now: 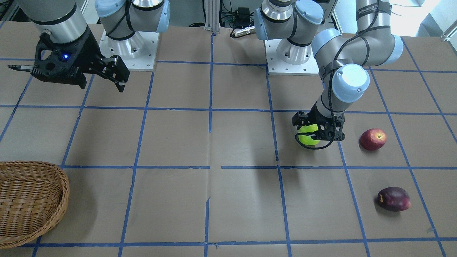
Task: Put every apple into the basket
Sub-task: 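Close the left gripper on the green apple, then carry the green apple with the left gripper toward the table center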
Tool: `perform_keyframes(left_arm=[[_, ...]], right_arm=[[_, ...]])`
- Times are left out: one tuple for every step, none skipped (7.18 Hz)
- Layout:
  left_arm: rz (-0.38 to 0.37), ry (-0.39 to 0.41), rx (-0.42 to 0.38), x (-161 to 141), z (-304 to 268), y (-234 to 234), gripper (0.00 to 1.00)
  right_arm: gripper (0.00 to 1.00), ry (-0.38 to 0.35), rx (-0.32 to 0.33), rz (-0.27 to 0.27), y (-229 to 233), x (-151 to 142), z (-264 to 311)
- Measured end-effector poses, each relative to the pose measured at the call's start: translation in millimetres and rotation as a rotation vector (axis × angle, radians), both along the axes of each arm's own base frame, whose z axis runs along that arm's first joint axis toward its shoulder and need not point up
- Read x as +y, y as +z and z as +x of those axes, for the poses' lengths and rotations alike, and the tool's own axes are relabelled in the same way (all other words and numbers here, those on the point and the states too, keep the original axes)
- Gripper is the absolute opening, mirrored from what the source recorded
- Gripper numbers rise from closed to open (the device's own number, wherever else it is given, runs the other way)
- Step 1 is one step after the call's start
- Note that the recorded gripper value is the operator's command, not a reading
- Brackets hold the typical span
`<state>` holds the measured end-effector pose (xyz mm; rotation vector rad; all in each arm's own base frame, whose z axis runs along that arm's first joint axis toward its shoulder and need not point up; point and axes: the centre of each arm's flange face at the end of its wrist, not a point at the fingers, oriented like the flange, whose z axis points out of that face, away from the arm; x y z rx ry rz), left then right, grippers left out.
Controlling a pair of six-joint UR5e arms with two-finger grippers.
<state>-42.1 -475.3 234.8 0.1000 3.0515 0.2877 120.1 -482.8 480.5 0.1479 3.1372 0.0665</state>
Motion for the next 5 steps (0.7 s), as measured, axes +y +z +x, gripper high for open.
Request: perform_keyframes(left_arm=[[0.020, 0.003, 0.003, -3, 1, -11, 1.00], [0.043, 0.002, -0.004, -5, 3, -23, 0.98], [0.058, -0.001, -0.016, -6, 5, -32, 0.54], [0.061, -0.005, -0.022, -8, 5, -36, 0.28], [0.058, -0.009, -0.025, -9, 6, -37, 0.22]], right_arm=[[1.00, 0.000, 0.000, 0.000, 0, 0, 0], [1.00, 0.000, 0.000, 0.000, 0, 0, 0], [1.00, 0.000, -0.001, -0.002, 1, 0, 0], [1.00, 0.000, -0.002, -0.004, 2, 0, 0], [1.00, -0.001, -0.002, -0.005, 2, 0, 0]])
